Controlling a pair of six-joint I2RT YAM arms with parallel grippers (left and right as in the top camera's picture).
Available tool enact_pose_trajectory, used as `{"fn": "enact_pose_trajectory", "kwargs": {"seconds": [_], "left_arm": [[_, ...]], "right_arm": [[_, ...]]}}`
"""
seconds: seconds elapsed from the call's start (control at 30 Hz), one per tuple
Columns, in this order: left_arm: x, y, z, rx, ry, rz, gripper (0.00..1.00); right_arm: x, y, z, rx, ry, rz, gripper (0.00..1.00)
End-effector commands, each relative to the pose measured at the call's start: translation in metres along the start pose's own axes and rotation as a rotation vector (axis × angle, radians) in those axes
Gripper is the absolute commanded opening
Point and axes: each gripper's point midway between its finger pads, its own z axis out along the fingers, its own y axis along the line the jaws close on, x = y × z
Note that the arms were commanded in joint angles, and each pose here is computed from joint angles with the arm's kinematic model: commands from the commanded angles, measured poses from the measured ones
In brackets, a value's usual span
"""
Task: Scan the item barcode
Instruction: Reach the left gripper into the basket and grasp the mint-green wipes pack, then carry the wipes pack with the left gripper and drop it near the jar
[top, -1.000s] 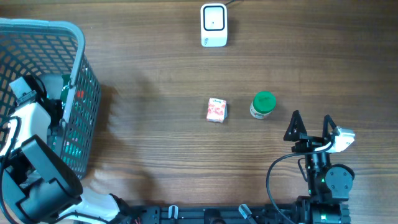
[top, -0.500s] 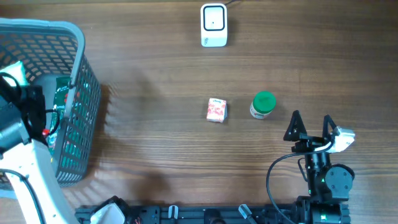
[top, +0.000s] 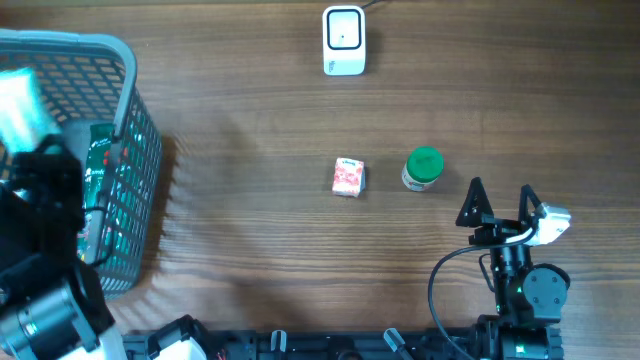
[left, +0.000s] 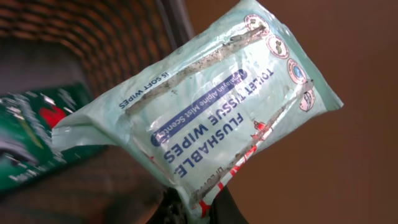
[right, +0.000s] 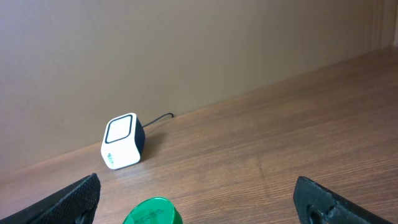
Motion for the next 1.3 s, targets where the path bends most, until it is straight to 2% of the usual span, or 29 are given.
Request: {"fn": "enact_pose_trajectory", "kwargs": {"seconds": [0.0,0.1,0.17,0.3,0.43,0.5,0.7,0.83,0.93,1.07,1.27], "left_arm": [[0.061,-0.038,-0.015,0.179,0.256,0.148,0.04],[0.105,-0.038,-0.018,0.202,0.389,0.357,0.04],[0.129,-0.022,-0.016,0.152,0.459,0.513,0.04],[0.172,0.015,-0.014,0.011,0.609,0.646,0.04],[0.232,0.037,-0.006,0.002,0.78,0.796,0.04],[0.254,0.049,0.005,-0.042,0.815,0.801,0.04],[0.305,0.093,0.046,-0.356,0.796,0.575,0.04],[0.353,0.117,0.062,-0.45,0.829,0.524,0.04],[0.392,0.127,0.065,-0.439,0.872,0.567,0.04],[0.447,0.133,0.045,-0.358,0.961,0.658,0.04],[0.488,0.118,0.006,-0.217,1.035,0.728,0.04]], "right_arm": [[-0.001,0.0,0.0,0.001,-0.008,-0.017,1.0],[-0.001,0.0,0.0,0.001,-0.008,-0.017,1.0],[-0.001,0.0,0.0,0.001,-0.008,-0.017,1.0],[-0.001,0.0,0.0,0.001,-0.008,-0.017,1.0],[-0.001,0.0,0.0,0.001,-0.008,-0.017,1.0],[-0.001,0.0,0.0,0.001,-0.008,-0.017,1.0],[-0.001,0.0,0.0,0.001,-0.008,-0.017,1.0],[-0.001,0.0,0.0,0.001,-0.008,-0.017,1.0],[-0.001,0.0,0.0,0.001,-0.008,-0.017,1.0],[-0.001,0.0,0.0,0.001,-0.008,-0.017,1.0],[-0.001,0.0,0.0,0.001,-0.008,-0.017,1.0]]}}
